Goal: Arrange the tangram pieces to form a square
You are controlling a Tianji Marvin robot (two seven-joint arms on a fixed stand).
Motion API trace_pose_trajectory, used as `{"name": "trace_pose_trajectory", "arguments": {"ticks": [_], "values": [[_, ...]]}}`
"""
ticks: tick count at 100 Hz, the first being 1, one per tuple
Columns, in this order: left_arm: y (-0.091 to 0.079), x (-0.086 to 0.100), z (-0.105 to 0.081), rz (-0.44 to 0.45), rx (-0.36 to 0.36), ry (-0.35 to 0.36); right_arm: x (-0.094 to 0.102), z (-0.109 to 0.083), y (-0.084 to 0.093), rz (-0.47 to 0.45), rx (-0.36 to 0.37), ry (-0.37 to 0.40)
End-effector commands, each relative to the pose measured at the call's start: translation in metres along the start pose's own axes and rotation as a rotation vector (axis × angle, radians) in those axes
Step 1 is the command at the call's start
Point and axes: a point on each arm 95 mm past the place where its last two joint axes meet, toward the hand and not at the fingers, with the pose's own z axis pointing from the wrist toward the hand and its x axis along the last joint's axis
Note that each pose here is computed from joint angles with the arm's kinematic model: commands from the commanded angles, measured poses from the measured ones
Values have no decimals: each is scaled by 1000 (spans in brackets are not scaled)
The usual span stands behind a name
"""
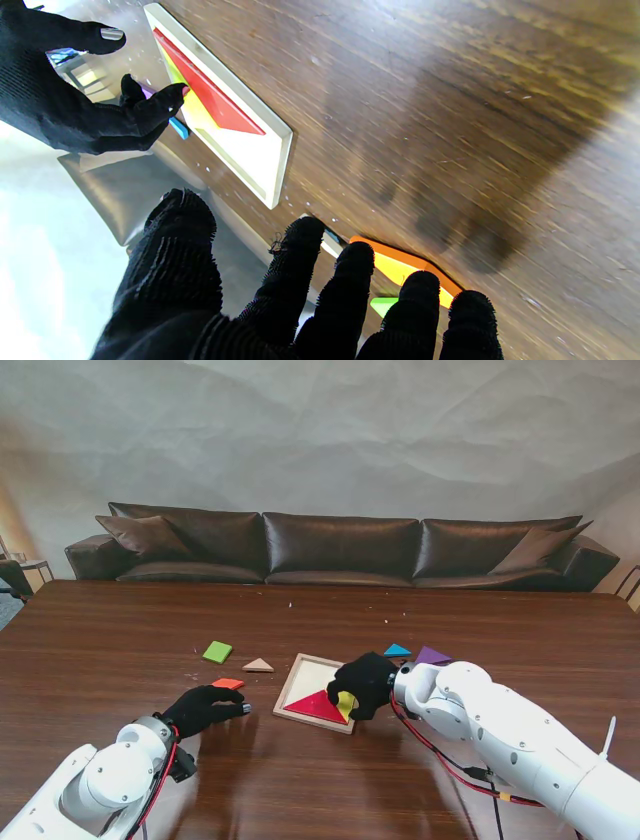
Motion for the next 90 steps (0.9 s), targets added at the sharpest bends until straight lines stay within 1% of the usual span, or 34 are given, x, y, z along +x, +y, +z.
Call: {"name": "trace_pose_trajectory", "arguments": {"ticks": [1,11,26,38,61,90], "values": [[3,0,0,-3,-21,-1,3,-1,-4,-4,21,10],[3,0,0,-2,-21,0,3,0,-4,3,15,11],[2,0,1,-1,-22,2,4,0,-2,17,-14,7],[1,2,1,4,-21,9,3,-1,2,38,-39,-20],[-4,8,3,22,-20,27,-2,-8,8,118,-89,-126],[-12,16,8,32,-18,55,-7,-18,11,220,-143,-254]]}}
